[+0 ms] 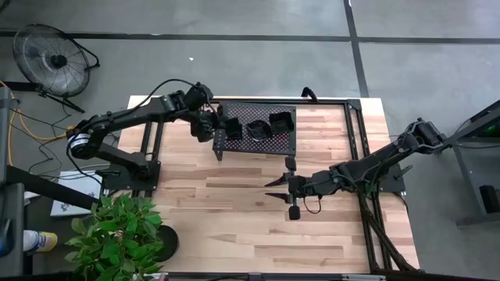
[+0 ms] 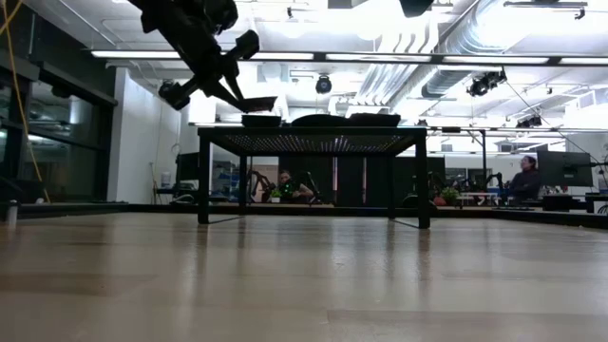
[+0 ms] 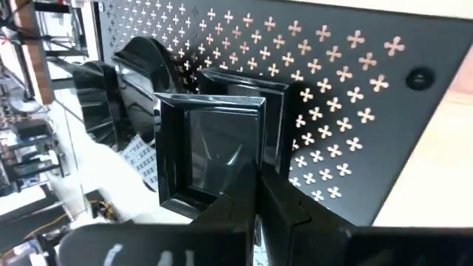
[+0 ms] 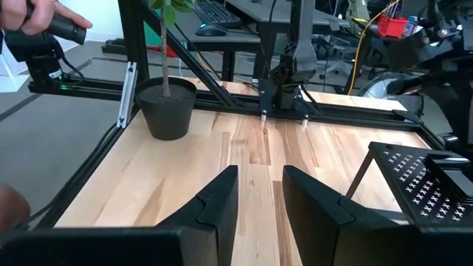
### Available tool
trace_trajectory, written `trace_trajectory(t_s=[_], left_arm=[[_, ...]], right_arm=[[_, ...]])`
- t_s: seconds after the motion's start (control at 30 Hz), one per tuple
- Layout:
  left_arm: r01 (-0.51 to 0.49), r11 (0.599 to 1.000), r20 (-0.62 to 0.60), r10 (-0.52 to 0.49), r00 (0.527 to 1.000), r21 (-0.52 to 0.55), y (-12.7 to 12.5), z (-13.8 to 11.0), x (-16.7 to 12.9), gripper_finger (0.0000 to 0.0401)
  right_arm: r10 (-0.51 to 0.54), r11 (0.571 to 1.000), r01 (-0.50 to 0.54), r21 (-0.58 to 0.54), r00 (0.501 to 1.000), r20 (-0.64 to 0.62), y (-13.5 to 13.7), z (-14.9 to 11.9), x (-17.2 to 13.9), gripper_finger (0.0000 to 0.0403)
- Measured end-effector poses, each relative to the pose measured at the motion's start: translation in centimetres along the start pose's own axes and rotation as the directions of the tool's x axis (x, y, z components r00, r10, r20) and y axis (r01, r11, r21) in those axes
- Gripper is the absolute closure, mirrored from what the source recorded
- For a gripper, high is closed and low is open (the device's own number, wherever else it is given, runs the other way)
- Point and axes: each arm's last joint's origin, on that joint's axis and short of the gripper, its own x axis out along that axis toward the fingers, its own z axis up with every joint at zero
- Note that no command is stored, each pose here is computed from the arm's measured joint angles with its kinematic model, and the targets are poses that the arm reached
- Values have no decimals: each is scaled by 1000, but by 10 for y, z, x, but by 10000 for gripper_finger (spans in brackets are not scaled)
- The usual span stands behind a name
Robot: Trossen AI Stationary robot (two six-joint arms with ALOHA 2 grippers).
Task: Pick & Place Mini shaped plates
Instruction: Stack the square plate on the square plates on the shelf
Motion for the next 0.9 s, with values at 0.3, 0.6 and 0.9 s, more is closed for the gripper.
trace_trajectory(t_s=[0.3,0.6,0.9], left_arm=[[-6,1000,1,6,1000,23,1,0,0,398],[55,996,-13,-54,998,66,-1,0,23,398],[51,996,-42,-48,998,78,0,-1,23,398]], right_arm=[[1,1000,-1,2,1000,3,0,0,0,300],[1,1000,-1,3,1000,6,0,1,0,300],[0,1000,0,0,1000,0,0,0,0,300]])
